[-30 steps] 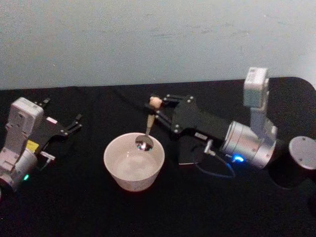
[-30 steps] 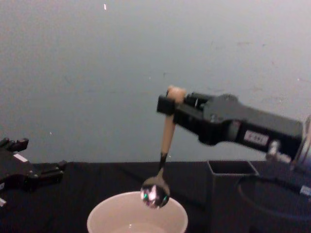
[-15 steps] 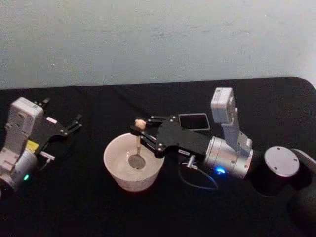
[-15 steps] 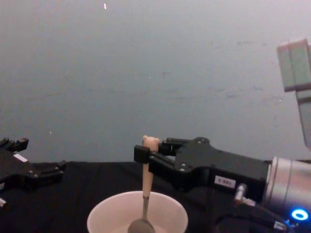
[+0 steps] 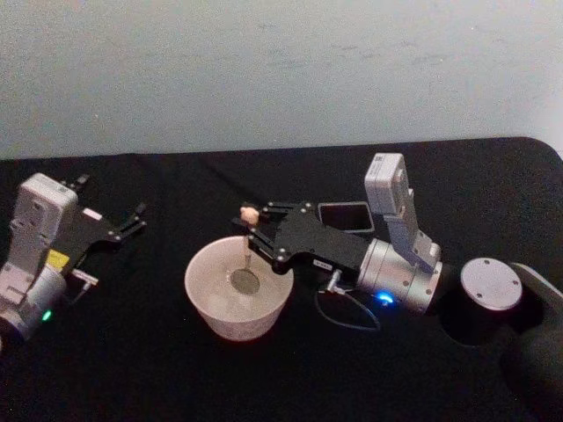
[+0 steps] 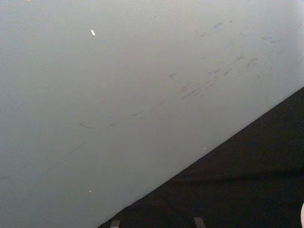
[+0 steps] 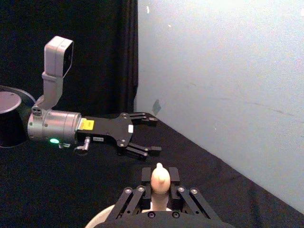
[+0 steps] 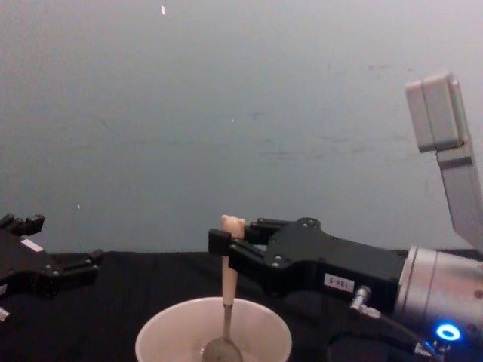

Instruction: Pick up the stirring spoon with one hand, stir inside the cup, then place it back in its original position.

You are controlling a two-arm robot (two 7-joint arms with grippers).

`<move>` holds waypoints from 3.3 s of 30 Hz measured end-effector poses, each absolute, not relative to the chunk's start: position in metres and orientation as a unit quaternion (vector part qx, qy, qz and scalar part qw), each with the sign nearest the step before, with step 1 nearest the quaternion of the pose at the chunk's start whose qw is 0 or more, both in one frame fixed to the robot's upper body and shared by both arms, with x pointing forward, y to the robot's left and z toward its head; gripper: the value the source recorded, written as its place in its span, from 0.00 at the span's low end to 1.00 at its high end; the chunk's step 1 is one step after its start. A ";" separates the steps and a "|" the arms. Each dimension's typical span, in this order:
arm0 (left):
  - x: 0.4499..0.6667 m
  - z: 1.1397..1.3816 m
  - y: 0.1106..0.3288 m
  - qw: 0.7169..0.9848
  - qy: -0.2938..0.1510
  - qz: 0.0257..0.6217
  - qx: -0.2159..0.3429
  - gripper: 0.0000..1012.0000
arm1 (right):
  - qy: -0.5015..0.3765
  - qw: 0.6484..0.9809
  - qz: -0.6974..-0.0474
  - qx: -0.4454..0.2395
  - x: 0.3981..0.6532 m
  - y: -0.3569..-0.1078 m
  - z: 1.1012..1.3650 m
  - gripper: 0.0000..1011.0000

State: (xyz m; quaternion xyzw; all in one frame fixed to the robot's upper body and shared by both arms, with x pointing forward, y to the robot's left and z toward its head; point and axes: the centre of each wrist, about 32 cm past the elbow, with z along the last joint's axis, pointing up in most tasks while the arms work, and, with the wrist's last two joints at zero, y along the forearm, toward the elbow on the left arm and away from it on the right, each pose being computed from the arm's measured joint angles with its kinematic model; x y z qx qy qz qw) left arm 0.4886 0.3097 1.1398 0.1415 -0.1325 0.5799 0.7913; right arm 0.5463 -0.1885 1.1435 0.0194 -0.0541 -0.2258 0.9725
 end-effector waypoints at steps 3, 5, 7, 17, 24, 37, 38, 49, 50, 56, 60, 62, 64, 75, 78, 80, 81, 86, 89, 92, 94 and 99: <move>0.489 1.140 0.310 0.791 -0.132 0.580 0.141 0.99 | -0.056 0.972 -0.230 0.018 0.547 -0.190 1.144 0.21; 0.489 1.140 0.310 0.791 -0.132 0.580 0.141 0.99 | -0.057 0.971 -0.232 0.016 0.547 -0.193 1.144 0.21; 0.489 1.140 0.310 0.791 -0.132 0.580 0.141 0.99 | -0.059 0.970 -0.235 0.014 0.545 -0.197 1.145 0.21; 0.489 1.140 0.310 0.791 -0.132 0.580 0.141 0.99 | -0.057 0.972 -0.229 0.010 0.531 -0.214 1.149 0.21; 0.489 1.140 0.310 0.791 -0.132 0.580 0.141 0.99 | -0.051 0.977 -0.206 0.015 0.521 -0.213 1.151 0.21; 0.489 1.140 0.310 0.791 -0.132 0.580 0.142 0.99 | -0.045 0.979 -0.195 0.027 0.526 -0.188 1.149 0.21; 0.489 1.140 0.310 0.791 -0.132 0.580 0.141 0.99 | -0.045 0.979 -0.197 0.027 0.528 -0.187 1.149 0.21; 0.489 1.140 0.310 0.791 -0.132 0.580 0.141 0.99 | -0.049 0.971 -0.231 0.024 0.542 -0.186 1.148 0.21; 0.489 1.140 0.310 0.791 -0.132 0.580 0.141 0.99 | -0.049 0.971 -0.233 0.024 0.543 -0.186 1.148 0.21; 0.489 1.140 0.310 0.791 -0.132 0.580 0.141 0.99 | -0.050 0.969 -0.242 0.023 0.544 -0.191 1.148 0.21; 0.489 1.140 0.310 0.791 -0.132 0.580 0.141 0.99 | -0.050 0.968 -0.246 0.024 0.543 -0.194 1.148 0.21; 0.489 1.140 0.310 0.791 -0.132 0.580 0.142 0.99 | -0.050 0.967 -0.247 0.023 0.543 -0.195 1.148 0.21; 0.489 1.140 0.310 0.791 -0.132 0.580 0.141 0.99 | -0.050 0.967 -0.248 0.022 0.542 -0.197 1.148 0.21; 0.489 1.140 0.310 0.791 -0.132 0.580 0.141 0.99 | -0.049 0.968 -0.244 0.016 0.532 -0.210 1.149 0.21; 0.489 1.140 0.310 0.791 -0.132 0.580 0.141 0.99 | -0.046 0.971 -0.235 0.017 0.527 -0.210 1.150 0.21; 0.489 1.140 0.310 0.791 -0.132 0.580 0.141 0.99 | -0.044 0.972 -0.229 0.018 0.524 -0.209 1.150 0.21; 0.489 1.140 0.310 0.791 -0.132 0.580 0.141 0.99 | -0.043 0.973 -0.226 0.019 0.523 -0.208 1.150 0.21; 0.489 1.140 0.310 0.791 -0.132 0.580 0.141 0.99 | -0.036 0.978 -0.205 0.019 0.518 -0.199 1.149 0.21; 0.489 1.140 0.310 0.791 -0.132 0.580 0.141 0.99 | -0.035 0.980 -0.197 0.021 0.518 -0.193 1.149 0.21; 0.489 1.140 0.310 0.791 -0.132 0.580 0.141 0.99 | -0.034 0.980 -0.195 0.024 0.521 -0.186 1.149 0.21; 0.489 1.140 0.310 0.791 -0.132 0.580 0.141 0.99 | -0.034 0.979 -0.198 0.026 0.524 -0.182 1.149 0.21; 0.489 1.140 0.310 0.791 -0.132 0.580 0.141 0.99 | -0.036 0.976 -0.214 0.030 0.532 -0.178 1.150 0.21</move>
